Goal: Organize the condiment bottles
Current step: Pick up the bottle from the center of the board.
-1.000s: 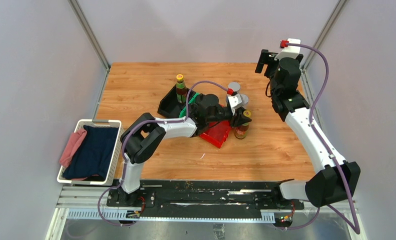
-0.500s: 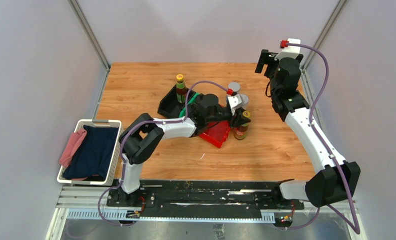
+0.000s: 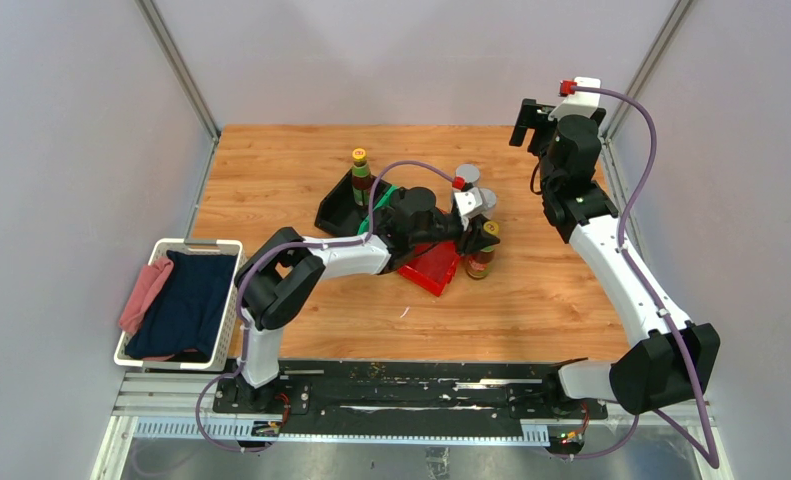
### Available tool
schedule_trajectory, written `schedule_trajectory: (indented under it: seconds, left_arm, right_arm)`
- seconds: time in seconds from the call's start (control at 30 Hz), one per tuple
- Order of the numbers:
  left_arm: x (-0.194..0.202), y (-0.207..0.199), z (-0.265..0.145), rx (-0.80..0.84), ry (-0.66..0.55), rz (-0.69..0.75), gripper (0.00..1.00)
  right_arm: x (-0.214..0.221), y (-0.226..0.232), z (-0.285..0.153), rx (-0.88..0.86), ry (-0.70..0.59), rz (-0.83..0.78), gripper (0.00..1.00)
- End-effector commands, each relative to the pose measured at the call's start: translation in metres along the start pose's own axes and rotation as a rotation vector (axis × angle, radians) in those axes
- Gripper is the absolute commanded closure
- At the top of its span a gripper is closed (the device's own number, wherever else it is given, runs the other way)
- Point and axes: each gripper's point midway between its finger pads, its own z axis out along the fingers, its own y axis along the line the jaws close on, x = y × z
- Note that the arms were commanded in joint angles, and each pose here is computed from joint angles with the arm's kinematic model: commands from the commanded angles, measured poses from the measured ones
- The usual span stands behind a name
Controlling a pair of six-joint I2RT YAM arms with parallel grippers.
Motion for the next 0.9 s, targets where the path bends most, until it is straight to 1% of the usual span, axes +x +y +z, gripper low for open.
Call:
schedule_trajectory:
  seconds: [0.0,0.47,0.87]
  left_arm:
    - [-0.074,-0.008,-0.005,0.004,-0.167,0.107,1.0]
    - [-0.095,-0.009,-0.011,-0.002,-0.201,0.148,1.0]
    - [-0.109,-0.014,-0.019,0.002,-0.201,0.162,1.0]
  right_arm:
    - [-0.005,-0.007,0.001,0.027,-0.024,-0.001,0.07]
    - [-0.004,-0.007,0.001,0.03,-0.022,-0.003,0.07]
    - [-0.003,-0.007,0.001,0.031,-0.021,-0.003,0.07]
